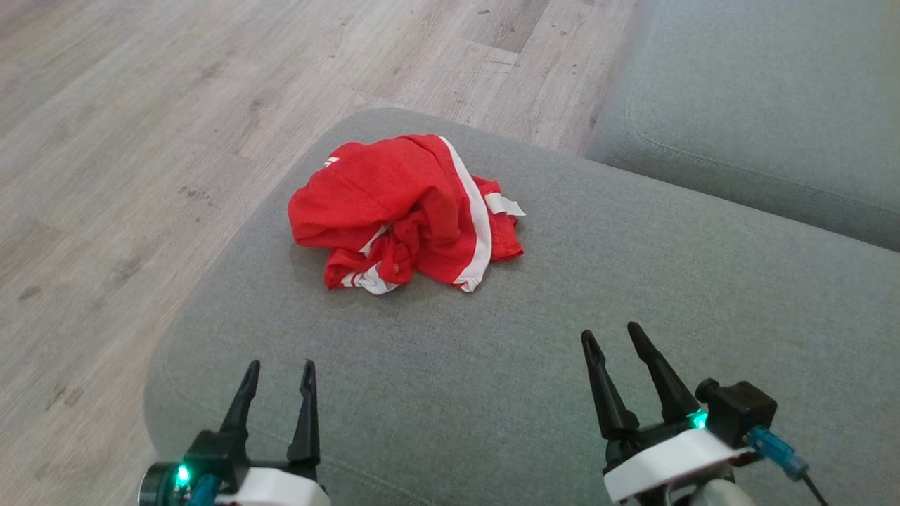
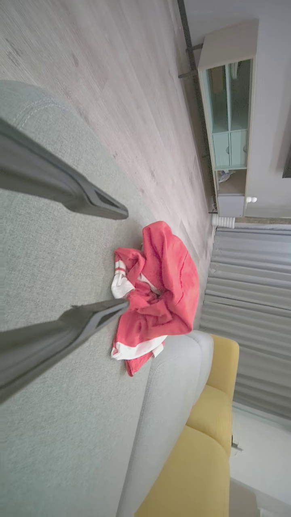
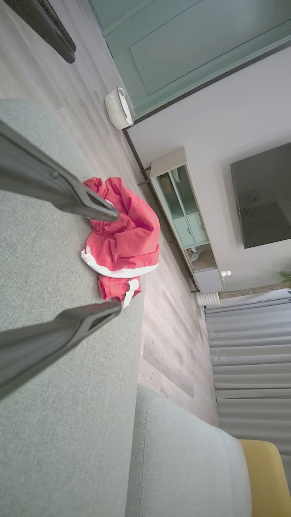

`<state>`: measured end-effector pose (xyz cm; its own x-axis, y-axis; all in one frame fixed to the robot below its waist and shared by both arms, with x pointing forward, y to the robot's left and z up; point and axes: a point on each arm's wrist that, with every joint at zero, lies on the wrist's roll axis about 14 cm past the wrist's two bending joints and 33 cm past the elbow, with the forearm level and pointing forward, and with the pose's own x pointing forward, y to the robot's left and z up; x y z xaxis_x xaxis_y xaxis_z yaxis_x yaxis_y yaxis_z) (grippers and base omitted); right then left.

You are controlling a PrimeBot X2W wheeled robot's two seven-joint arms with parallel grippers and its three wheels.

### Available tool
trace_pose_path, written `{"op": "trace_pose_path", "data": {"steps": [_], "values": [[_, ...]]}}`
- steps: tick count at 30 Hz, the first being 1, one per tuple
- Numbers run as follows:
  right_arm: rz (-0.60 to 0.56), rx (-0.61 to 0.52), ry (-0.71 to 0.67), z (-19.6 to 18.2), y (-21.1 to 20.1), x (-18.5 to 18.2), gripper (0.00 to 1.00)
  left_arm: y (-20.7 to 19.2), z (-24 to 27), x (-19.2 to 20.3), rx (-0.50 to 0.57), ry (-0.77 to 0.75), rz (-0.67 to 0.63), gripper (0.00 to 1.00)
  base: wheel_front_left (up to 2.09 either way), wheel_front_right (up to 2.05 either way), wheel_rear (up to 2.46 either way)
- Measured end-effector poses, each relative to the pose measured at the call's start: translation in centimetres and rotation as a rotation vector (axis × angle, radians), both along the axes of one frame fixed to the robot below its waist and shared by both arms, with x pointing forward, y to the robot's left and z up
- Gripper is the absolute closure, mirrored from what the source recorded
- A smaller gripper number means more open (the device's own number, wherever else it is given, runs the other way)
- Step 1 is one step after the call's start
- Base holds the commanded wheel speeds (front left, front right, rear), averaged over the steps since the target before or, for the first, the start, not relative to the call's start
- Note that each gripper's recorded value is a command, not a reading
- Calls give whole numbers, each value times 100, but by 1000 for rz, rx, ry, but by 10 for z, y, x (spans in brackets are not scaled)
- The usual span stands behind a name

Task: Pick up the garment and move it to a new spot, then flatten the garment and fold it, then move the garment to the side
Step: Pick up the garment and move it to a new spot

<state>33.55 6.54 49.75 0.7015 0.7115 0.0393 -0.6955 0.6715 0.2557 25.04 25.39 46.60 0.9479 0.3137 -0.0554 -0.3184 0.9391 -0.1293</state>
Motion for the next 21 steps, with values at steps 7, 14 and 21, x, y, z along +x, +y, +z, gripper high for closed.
{"op": "trace_pose_path", "data": {"steps": [7,14,21], "values": [[-28,0,20,-7,-8,8,0,0,8,27,67,60,-114,0,0,0,0],[-77,-9,30,-19,-19,35,0,3,43,116,177,141,-295,0,0,0,0],[-133,-15,49,-34,-34,65,0,17,36,191,209,314,-352,0,0,0,0]]}}
